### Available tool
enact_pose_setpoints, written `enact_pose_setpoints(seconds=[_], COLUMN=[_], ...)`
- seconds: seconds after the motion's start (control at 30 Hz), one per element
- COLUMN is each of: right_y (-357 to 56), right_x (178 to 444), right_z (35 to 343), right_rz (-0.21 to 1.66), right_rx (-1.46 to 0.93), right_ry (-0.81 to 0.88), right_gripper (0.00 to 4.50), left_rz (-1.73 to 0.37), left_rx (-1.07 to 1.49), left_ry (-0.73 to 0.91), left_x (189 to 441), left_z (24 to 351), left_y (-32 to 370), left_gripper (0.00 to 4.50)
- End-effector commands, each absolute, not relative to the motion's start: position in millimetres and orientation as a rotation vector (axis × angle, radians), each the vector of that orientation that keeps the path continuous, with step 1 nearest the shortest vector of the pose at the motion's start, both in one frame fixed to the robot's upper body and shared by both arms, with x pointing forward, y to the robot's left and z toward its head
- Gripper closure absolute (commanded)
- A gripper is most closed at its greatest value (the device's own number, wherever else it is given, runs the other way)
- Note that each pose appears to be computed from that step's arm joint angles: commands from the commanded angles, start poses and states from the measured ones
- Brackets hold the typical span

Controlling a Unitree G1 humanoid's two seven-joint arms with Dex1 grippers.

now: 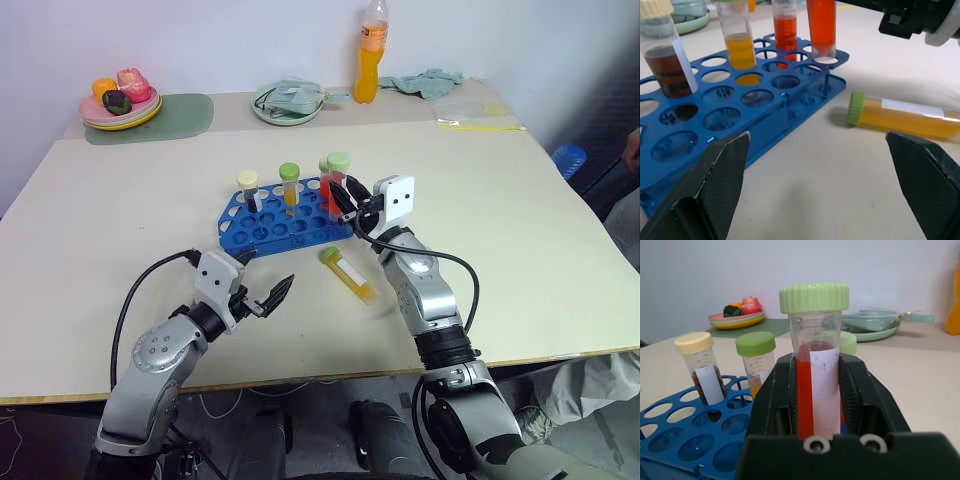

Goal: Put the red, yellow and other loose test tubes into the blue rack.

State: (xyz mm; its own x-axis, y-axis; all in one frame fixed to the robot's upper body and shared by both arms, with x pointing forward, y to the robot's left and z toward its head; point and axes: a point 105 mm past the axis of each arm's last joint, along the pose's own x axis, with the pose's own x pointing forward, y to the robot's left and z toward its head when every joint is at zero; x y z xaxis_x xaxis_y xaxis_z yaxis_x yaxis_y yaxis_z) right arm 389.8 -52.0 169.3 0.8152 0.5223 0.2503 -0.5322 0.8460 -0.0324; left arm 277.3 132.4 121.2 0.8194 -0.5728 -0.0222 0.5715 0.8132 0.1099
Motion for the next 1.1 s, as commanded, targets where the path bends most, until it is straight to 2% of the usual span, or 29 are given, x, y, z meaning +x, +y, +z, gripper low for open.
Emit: enact_pose_setpoints(seconds=[0.03,0.5,0.73,0.77,0.83,0.97,1.1], right_y=[-53.7,-54.8,-62.1,-66.8,-78.3,-111.2,-123.9], right_x=[386.0,389.6,387.6,385.1,378.3,354.3,326.8], right_z=[171.4,167.9,180.5,181.5,182.8,169.2,170.2], right_rz=[0.564,0.545,0.552,0.565,0.593,0.673,0.769], right_rx=[0.042,0.031,0.008,-0.018,-0.054,-0.165,-0.206], right_ry=[-0.262,-0.253,-0.259,-0.238,-0.178,0.108,0.374], right_gripper=[3.81,3.81,0.27,0.07,0.07,0.07,0.07], left_rz=[-0.622,-0.633,-0.626,-0.625,-0.622,-0.628,-0.657], left_rx=[0.119,0.117,0.119,0.119,0.12,0.117,0.117], left_ry=[-0.044,-0.04,-0.038,-0.038,-0.038,-0.032,-0.019], left_x=[274.7,273.7,272.8,272.6,272.2,271.4,273.1], left_z=[127.5,126.0,125.7,126.1,126.6,126.6,123.3], left_y=[129.1,126.6,127.4,127.8,128.6,128.0,125.5], left_gripper=[0.0,0.0,0.0,0.0,0.0,0.0,0.0])
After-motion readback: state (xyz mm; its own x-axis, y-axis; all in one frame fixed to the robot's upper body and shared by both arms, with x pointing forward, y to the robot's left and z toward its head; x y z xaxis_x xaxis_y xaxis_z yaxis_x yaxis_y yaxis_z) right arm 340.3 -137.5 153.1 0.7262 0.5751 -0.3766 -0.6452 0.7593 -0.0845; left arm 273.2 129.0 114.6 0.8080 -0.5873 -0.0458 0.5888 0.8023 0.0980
